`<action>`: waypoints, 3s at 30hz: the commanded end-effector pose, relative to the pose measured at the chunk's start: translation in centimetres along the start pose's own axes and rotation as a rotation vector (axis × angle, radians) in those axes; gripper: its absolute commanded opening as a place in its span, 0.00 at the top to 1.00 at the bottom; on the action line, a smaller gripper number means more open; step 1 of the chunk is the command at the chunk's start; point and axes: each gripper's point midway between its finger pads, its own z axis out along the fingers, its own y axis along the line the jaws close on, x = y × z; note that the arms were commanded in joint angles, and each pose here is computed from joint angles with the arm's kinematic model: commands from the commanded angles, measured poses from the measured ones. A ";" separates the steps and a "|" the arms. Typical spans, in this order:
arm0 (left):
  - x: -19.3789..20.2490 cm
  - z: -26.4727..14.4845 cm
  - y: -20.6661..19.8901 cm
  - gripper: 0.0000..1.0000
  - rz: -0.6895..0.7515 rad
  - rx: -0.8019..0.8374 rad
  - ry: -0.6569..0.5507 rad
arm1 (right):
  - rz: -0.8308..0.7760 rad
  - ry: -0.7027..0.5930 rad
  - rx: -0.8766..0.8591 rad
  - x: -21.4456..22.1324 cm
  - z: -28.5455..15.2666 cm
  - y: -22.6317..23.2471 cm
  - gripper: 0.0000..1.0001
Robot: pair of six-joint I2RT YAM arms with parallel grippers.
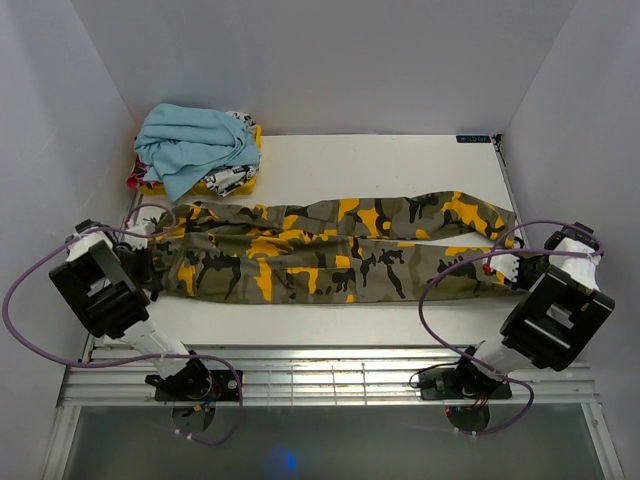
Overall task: Fold and stack the trousers
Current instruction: Flatten the trousers out
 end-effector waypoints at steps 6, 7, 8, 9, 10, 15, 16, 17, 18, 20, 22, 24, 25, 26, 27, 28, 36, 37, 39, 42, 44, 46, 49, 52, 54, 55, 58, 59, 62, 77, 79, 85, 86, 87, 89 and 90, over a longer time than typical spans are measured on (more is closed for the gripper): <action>3.1 -8.5 5.0 1.00 0.068 -0.191 0.037 | -0.168 0.035 -0.013 -0.5 -0.9 1.6 0.90; 3.3 -8.8 5.8 1.00 0.072 -0.226 0.044 | -0.187 0.035 -0.017 -0.7 -0.8 2.0 0.85; 3.6 -8.9 6.2 1.00 0.075 -0.238 0.056 | -0.195 0.039 -0.035 -0.9 -0.6 3.0 0.80; 4.1 -8.7 6.5 1.00 0.090 -0.240 0.078 | -0.205 0.039 -0.053 -1.0 -0.4 3.8 0.73; 4.7 -8.6 7.0 1.00 0.093 -0.255 0.112 | -0.215 0.044 -0.059 -1.1 -0.3 4.4 0.52; 5.7 -9.3 7.7 0.47 0.145 -0.272 0.127 | -0.217 0.004 0.091 -2.5 -2.6 1.8 0.09; 5.4 -10.0 7.5 0.40 0.172 -0.269 0.106 | -0.196 -0.012 0.120 -2.7 -3.3 0.8 0.10; 4.7 -10.6 7.3 0.34 0.182 -0.271 0.078 | -0.160 -0.084 0.114 -3.6 -3.3 0.1 0.10; 3.7 -10.9 6.6 0.31 0.197 -0.242 0.021 | -0.070 -0.118 0.113 -3.9 -3.7 -0.5 0.09; 1.1 -12.9 6.1 0.26 0.230 -0.248 -0.067 | 0.022 -0.193 0.110 -4.7 -5.1 -4.5 0.05; -2.0 -14.2 4.9 0.24 0.272 -0.222 -0.165 | 0.219 -0.255 0.110 -5.5 -7.8 -8.1 0.00; -4.1 -14.3 3.9 0.23 0.274 -0.196 -0.215 | 0.346 -0.362 0.009 -7.4 -6.4 -10.0 0.05; -5.5 -14.4 2.9 0.23 0.287 -0.162 -0.269 | 0.465 -0.385 0.036 -7.8 -7.5 -12.1 0.08; -6.2 -14.1 2.2 0.23 0.261 -0.140 -0.283 | 0.504 -0.431 0.005 -8.8 -6.5 -12.9 0.08; -7.0 -13.5 1.1 0.23 0.270 -0.114 -0.289 | 0.526 -0.446 0.006 -9.4 -6.2 -13.3 0.08; -7.8 -12.9 0.1 0.23 0.277 -0.083 -0.307 | 0.573 -0.458 0.066 -9.5 -5.8 -15.1 0.08; -9.1 -8.5 -4.5 0.22 0.162 0.102 -0.308 | 0.811 -0.417 0.005 -11.4 0.6 -15.7 0.10; -9.2 -8.4 -4.6 0.22 0.156 0.106 -0.314 | 0.845 -0.420 0.005 -11.3 0.9 -16.0 0.10; -9.1 -8.3 -4.7 0.22 0.154 0.113 -0.318 | 0.924 -0.434 0.023 -11.0 1.2 -16.8 0.10; -9.4 -8.4 -4.8 0.21 0.154 0.109 -0.337 | 1.031 -0.451 0.064 -10.7 1.9 -18.2 0.10; -9.5 -8.2 -4.8 0.21 0.154 0.113 -0.344 | 1.101 -0.457 0.074 -10.6 2.8 -18.8 0.11; -9.4 -8.0 -4.9 0.21 0.147 0.119 -0.343 | 1.180 -0.483 0.095 -10.5 3.0 -20.0 0.13; -9.2 -7.8 -4.8 0.21 0.154 0.114 -0.348 | 1.274 -0.531 0.096 -10.8 3.6 -21.2 0.15; -8.8 -7.2 -4.4 0.21 0.158 0.090 -0.347 | 1.326 -0.548 0.067 -11.1 4.7 -21.7 0.21; -8.6 -6.7 -4.1 0.21 0.144 0.077 -0.345 | 1.361 -0.536 0.058 -10.9 5.7 -21.8 0.25; -8.8 -6.5 -3.7 0.21 0.143 0.061 -0.350 | 1.366 -0.531 0.067 -10.7 6.0 -21.9 0.27; -9.3 -6.0 -2.9 0.20 0.113 0.041 -0.362 | 1.346 -0.516 0.086 -10.6 7.2 -22.0 0.33; -9.5 -5.9 -2.7 0.20 0.103 0.036 -0.363 | 1.338 -0.526 0.091 -10.7 7.4 -22.1 0.38; -10.6 -5.7 -2.0 0.19 0.073 0.035 -0.380 | 1.305 -0.540 0.058 -11.2 8.0 -21.4 0.64; -15.2 -5.7 0.5 0.18 0.002 0.028 -0.447 | 0.936 -0.717 0.414 -10.1 -12.3 -23.1 0.92; -15.1 -5.6 0.4 0.18 0.003 0.036 -0.448 | 0.926 -0.718 0.440 -9.8 -13.4 -23.5 0.92; -15.0 -5.8 0.0 0.18 0.009 0.042 -0.464 | 0.977 -0.729 0.434 -9.5 -12.5 -26.6 0.92; -15.0 -5.9 0.0 0.18 0.010 0.037 -0.465 | 1.002 -0.714 0.407 -9.2 -10.6 -27.4 0.92; -14.8 -5.7 0.0 0.18 0.008 0.036 -0.458 | 1.010 -0.703 0.391 -9.4 -11.1 -27.9 0.88; -14.6 -6.0 0.1 0.18 0.017 0.021 -0.457 | 1.049 -0.691 0.247 -10.1 -7.9 -27.1 0.73; -14.5 -6.1 0.1 0.18 0.021 0.010 -0.456 | 1.087 -0.680 0.198 -10.3 -7.2 -26.3 0.60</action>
